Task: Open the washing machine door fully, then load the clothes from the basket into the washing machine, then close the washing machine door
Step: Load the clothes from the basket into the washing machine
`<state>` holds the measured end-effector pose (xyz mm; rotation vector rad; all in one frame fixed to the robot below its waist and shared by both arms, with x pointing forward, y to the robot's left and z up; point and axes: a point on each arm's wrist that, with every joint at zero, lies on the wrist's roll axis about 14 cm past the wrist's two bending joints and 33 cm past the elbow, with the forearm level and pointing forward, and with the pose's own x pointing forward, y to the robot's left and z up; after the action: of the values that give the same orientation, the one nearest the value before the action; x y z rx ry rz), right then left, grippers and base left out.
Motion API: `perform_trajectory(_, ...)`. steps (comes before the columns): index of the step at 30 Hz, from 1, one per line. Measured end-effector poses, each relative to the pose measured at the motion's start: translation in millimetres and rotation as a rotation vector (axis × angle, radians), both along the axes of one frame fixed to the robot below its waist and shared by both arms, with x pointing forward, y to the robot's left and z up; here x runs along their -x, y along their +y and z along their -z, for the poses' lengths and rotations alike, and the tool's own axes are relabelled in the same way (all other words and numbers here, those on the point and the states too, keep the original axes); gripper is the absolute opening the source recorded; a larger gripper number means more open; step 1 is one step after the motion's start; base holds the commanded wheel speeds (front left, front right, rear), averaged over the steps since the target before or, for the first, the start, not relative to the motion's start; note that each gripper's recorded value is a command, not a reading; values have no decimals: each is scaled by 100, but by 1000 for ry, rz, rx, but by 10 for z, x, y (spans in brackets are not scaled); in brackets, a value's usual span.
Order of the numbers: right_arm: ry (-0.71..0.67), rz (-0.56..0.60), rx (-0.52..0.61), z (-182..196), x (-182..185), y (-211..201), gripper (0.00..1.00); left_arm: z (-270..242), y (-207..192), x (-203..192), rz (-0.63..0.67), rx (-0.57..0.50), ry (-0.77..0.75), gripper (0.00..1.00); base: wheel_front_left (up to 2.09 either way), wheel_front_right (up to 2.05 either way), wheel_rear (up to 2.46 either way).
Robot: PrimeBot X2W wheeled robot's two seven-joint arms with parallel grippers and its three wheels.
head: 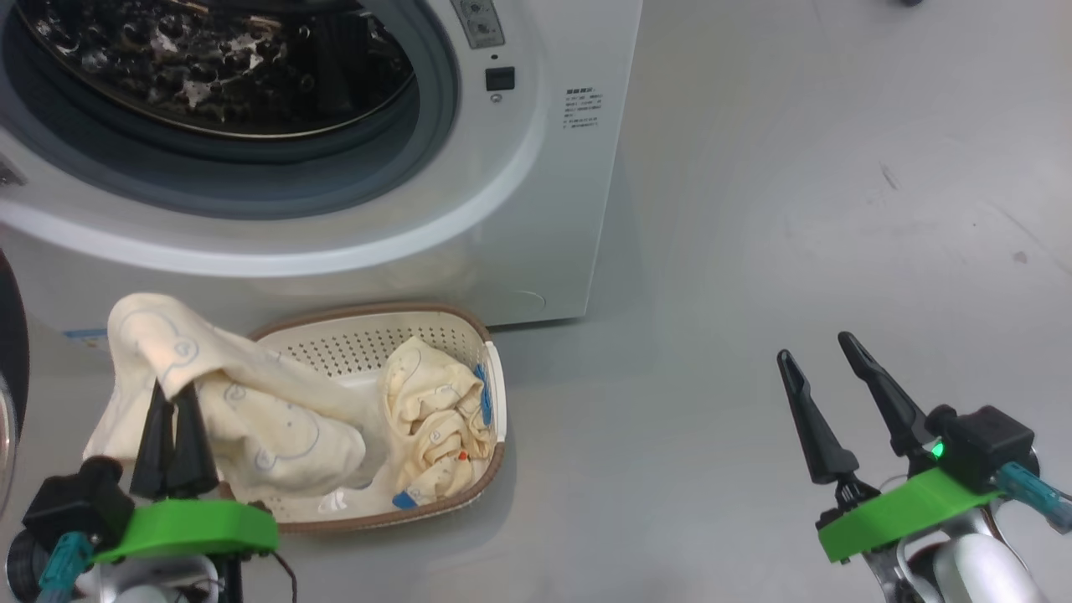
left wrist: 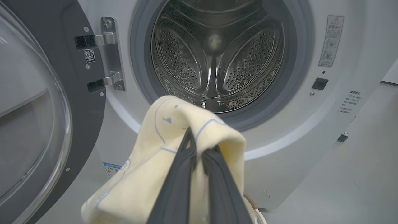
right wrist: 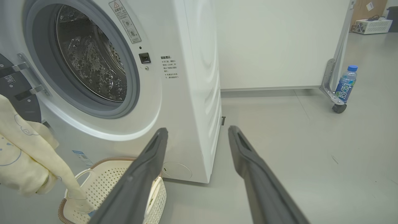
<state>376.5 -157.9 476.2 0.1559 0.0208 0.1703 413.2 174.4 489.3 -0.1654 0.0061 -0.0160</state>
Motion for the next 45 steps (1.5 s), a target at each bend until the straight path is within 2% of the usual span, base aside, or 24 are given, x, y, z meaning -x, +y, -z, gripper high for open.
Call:
perform_trajectory(23, 124, -14, 19, 597, -523, 29, 100, 450, -355, -1420, 148, 8, 24, 0, 0, 0, 0)
perform_trajectory(30, 135, -9, 24, 643, -540, 5, 100, 366, -299, -1832, 158, -32, 13, 0, 0, 0, 0)
perform_trajectory(39, 154, 3, 31, 693, -512, -41, 100, -44, -316, -2433, 171, -68, -45, 0, 0, 0, 0)
perform_trajectory(45, 187, 18, 29, 801, -486, -83, 100, 58, -400, -2684, 196, -109, 4, 0, 0, 0, 0)
